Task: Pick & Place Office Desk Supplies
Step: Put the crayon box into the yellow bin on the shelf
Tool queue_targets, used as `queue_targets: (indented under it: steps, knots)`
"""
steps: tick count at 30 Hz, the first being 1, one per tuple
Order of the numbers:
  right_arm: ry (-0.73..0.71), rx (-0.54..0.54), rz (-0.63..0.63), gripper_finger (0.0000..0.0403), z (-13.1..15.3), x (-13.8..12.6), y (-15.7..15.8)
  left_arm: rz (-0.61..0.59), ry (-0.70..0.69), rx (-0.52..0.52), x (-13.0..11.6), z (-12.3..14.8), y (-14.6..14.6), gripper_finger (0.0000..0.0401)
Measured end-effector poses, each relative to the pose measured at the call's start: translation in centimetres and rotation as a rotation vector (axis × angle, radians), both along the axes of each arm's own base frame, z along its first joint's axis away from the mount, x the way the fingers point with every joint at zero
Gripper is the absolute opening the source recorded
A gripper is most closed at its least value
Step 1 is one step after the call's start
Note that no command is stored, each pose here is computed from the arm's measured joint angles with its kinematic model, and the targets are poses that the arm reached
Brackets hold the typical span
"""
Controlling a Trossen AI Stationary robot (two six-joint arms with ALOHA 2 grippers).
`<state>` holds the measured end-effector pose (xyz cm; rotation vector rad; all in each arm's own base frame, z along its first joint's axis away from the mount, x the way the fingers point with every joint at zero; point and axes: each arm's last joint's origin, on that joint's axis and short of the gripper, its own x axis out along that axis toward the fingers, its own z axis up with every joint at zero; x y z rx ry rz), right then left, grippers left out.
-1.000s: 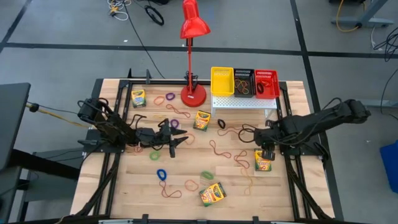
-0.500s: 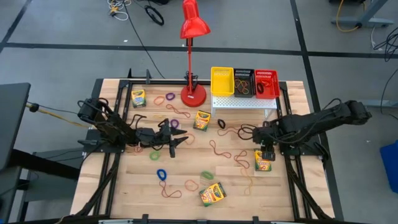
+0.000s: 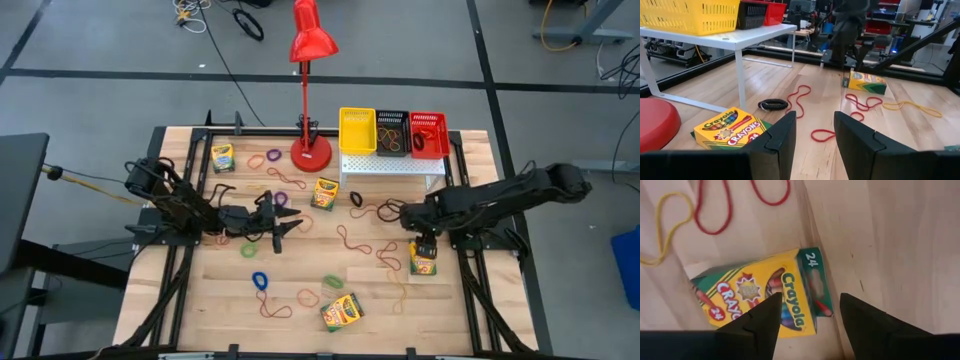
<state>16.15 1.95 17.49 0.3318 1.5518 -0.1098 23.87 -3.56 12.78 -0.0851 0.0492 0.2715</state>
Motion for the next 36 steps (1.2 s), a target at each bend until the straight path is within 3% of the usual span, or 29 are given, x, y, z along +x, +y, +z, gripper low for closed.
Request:
queue_targets:
  steps: [7, 12, 15, 19, 25, 36]
  knots:
    - [0.112, 0.013, 0.017, 0.021, -2.0, 1.0, 0.2, -0.001, 0.011, 0.003, 0.0, -0.1, 0.0, 0.014]
    - [0.055, 0.205, 0.032, 0.02, -2.4, 2.2, 0.8, -0.013, 0.012, 0.002, 0.0, -0.1, -0.1, 0.014]
    - [-0.026, 0.266, 0.028, 0.0184, -2.2, 2.9, 1.0, -0.028, 0.013, 0.001, 0.0, -0.1, -0.1, 0.014]
    - [-0.067, 0.253, 0.057, 0.0175, -1.6, 3.3, 1.2, -0.028, 0.021, 0.003, 0.0, -0.2, -0.1, 0.014]
    - [-0.094, 0.202, 0.237, 0.0191, -1.5, 3.2, 1.7, -0.028, 0.03, 0.004, 0.0, -0.3, -0.1, 0.014]
    - [0.025, 0.233, 0.303, 0.0157, -3.1, 3.3, 1.8, -0.027, 0.031, 0.0, 0.0, -0.3, -0.1, 0.014]
